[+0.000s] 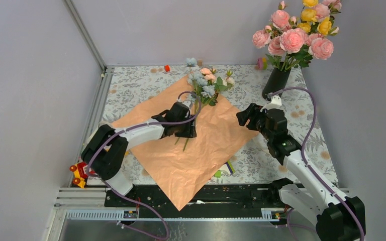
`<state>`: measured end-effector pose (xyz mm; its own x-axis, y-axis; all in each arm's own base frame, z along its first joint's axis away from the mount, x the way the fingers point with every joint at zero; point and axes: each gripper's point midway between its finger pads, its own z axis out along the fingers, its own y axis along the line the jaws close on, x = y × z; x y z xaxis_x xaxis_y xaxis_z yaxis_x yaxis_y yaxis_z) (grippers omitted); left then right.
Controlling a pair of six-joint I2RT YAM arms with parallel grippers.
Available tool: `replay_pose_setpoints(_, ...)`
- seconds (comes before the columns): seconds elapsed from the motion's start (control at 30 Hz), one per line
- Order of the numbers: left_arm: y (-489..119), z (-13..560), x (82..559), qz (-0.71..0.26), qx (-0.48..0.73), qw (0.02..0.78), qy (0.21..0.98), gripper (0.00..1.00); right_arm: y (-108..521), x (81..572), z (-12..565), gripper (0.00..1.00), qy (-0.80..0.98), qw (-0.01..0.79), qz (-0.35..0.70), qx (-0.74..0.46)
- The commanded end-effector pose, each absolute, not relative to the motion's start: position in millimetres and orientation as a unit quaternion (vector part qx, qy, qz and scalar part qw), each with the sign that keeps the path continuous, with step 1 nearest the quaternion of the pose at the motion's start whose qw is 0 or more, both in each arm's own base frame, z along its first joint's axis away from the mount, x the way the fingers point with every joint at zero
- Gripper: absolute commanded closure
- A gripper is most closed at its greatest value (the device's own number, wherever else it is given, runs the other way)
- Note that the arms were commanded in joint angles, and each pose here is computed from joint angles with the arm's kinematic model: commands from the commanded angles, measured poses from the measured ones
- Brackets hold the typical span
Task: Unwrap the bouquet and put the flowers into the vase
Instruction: Pick up the fake flower from the wrapping paper.
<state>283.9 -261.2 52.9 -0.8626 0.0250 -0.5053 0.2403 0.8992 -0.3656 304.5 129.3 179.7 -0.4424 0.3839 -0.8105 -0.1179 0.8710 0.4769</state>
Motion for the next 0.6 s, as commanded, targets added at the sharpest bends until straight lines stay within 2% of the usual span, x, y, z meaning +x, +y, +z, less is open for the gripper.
replay_pose_setpoints(0.0,-269.6,65.3,306.5,-0.195,0.082,0.290,0.933,0.54,131.1,304.7,178.1,0.31,0.815,0.521,0.240,0.082)
replay_pose_setpoints(0.27,-259.0,50.6,316.1,-0.135,0.086,0.287,0.944,0.64,134.1,308.2,175.9,0.31,0.818,0.516,0.242,0.078)
replay_pose_setpoints(0.57,-262.5,41.4,316.1,-0.136,0.086,0.275,0.948,0.72,134.8,309.1,174.3,0.31,0.820,0.513,0.241,0.078)
